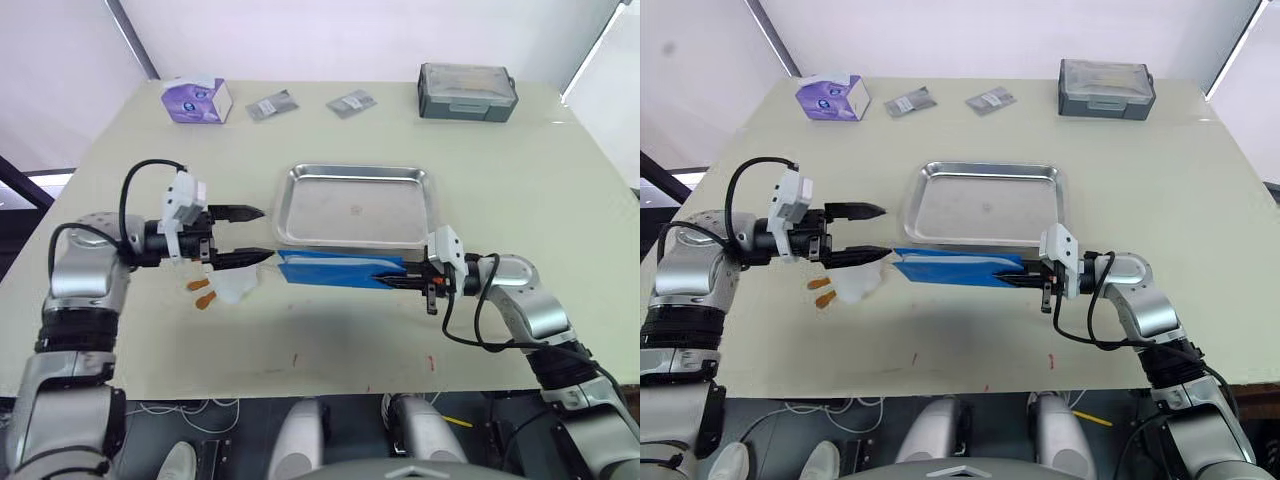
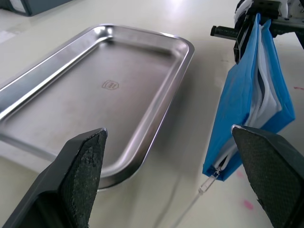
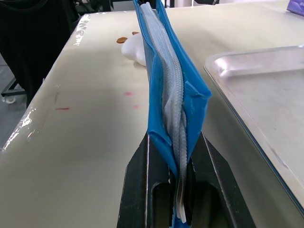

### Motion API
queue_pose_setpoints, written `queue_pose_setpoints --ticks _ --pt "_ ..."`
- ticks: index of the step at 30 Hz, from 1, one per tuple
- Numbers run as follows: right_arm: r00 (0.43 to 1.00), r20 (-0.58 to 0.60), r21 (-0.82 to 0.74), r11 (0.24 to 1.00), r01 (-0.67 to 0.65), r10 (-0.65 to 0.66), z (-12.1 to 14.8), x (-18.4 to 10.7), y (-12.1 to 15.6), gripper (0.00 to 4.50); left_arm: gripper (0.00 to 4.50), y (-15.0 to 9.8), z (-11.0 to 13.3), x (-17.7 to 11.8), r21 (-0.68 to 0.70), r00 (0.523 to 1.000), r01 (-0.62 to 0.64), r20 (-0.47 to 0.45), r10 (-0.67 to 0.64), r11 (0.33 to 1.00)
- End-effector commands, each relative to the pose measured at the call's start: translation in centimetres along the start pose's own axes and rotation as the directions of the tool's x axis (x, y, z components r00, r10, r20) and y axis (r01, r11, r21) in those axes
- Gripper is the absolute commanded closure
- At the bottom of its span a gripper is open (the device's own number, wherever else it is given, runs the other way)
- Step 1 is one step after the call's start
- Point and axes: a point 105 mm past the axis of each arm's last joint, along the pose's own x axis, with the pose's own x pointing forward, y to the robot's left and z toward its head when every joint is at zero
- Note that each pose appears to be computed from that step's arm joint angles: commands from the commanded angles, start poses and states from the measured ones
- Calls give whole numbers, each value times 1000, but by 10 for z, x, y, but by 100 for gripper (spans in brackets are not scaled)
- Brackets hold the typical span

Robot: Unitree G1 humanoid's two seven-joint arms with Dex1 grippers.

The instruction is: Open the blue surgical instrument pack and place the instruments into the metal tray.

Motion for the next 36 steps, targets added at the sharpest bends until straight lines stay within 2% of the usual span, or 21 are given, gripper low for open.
queue_pose_setpoints --ticks 1,7,16,20,28,36 --pt "999 34 -59 998 -5 7 13 -1 1 450 5 0 9 8 58 999 29 12 -29 998" --pt "999 34 -57 998 4 -2 13 -1 0 450 5 -3 6 8 53 996 92 -15 -91 994" --pt "1000 28 -40 999 15 -14 8 -4 1 450 5 13 10 -15 76 999 28 -25 -26 997" --pt "1000 23 -40 999 15 -14 7 -4 0 450 5 5 12 -21 61 996 85 -18 -84 995" --pt "1000 26 -43 999 9 -8 8 -2 -1 450 5 -3 1 3 59 990 138 -37 -136 989" --pt "1000 27 -49 999 8 -7 9 -2 -1 450 5 -4 -5 12 47 983 178 -44 -176 983"
